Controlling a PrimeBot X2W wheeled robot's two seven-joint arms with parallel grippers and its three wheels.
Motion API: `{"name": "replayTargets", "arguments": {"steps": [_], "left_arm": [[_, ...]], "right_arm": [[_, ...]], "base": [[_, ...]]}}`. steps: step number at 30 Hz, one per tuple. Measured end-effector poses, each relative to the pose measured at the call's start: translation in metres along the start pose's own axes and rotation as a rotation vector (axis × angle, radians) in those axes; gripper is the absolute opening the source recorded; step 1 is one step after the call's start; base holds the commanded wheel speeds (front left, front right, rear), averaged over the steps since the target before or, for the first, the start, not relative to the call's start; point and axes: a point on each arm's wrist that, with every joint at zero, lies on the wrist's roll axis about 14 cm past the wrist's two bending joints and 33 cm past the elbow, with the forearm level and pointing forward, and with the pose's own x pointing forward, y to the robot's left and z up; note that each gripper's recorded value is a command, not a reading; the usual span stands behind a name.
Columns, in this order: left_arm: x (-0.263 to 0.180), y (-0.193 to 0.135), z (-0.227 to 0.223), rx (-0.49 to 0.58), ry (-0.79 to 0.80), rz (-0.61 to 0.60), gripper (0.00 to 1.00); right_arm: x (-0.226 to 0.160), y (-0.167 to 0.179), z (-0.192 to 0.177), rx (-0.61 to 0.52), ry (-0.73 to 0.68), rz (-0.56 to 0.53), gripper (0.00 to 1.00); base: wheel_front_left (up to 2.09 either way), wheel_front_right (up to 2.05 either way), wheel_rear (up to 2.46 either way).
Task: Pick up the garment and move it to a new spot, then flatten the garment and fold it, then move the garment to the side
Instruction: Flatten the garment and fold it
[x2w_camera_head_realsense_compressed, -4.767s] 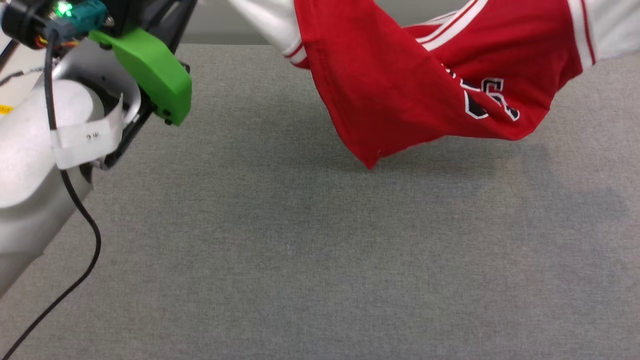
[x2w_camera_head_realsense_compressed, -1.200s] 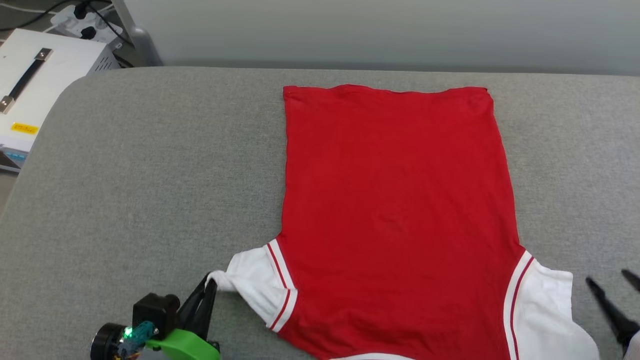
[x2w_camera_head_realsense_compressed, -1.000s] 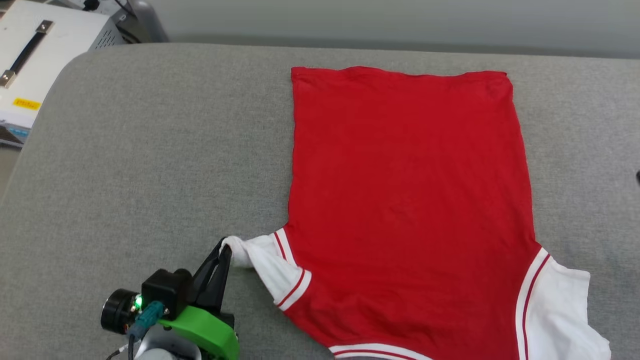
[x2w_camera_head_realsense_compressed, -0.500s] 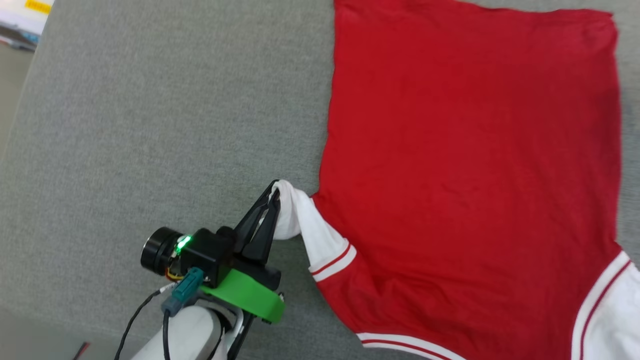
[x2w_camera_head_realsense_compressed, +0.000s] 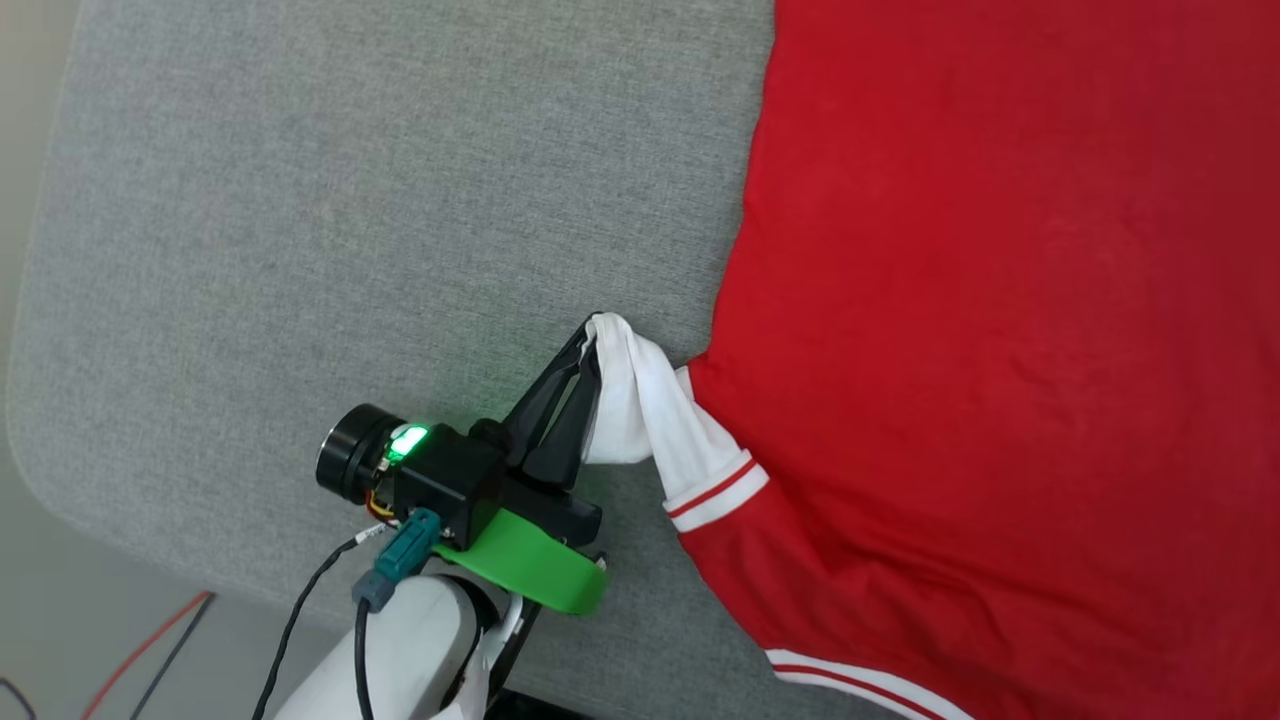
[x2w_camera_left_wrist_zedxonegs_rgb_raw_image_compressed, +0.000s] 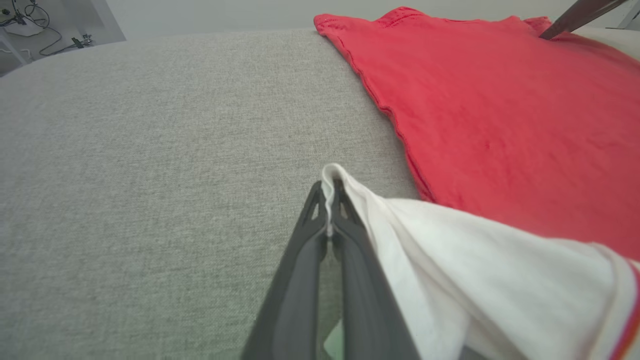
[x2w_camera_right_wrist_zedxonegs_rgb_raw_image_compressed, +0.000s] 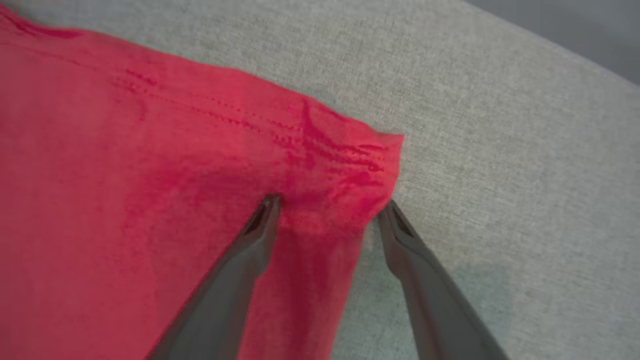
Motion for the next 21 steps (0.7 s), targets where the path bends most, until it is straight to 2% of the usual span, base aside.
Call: {"name": "replayTargets", "arguments": {"steps": [3, 4, 5, 12, 16, 21], "left_arm": [[-0.002, 0.004, -0.004, 0.016, 0.013, 0.006, 0.00], [-0.002, 0.004, -0.004, 0.017, 0.013, 0.006, 0.00], [-0.003, 0.005, -0.004, 0.019, 0.014, 0.007, 0.00], [-0.009, 0.013, 0.006, 0.033, -0.011, 0.032, 0.00], [-0.022, 0.015, 0.011, 0.029, -0.020, 0.055, 0.00], [-0.043, 0.016, 0.017, 0.020, -0.039, 0.090, 0.00]], "right_arm": [[0.010, -0.001, -0.008, -0.006, 0.028, 0.002, 0.99], [0.011, -0.002, -0.007, -0.006, 0.023, 0.002, 0.16], [0.010, -0.001, -0.006, -0.004, 0.014, 0.004, 0.00], [-0.012, 0.007, 0.014, 0.017, -0.127, 0.043, 0.00], [-0.042, 0.000, 0.018, -0.008, -0.202, 0.019, 0.00], [-0.086, -0.012, -0.006, -0.044, -0.256, -0.006, 0.00]], "base": [[0.00, 0.00, 0.00], [0.00, 0.00, 0.00], [0.00, 0.00, 0.00], [0.00, 0.00, 0.00], [0.00, 0.00, 0.00], [0.00, 0.00, 0.00]]}}
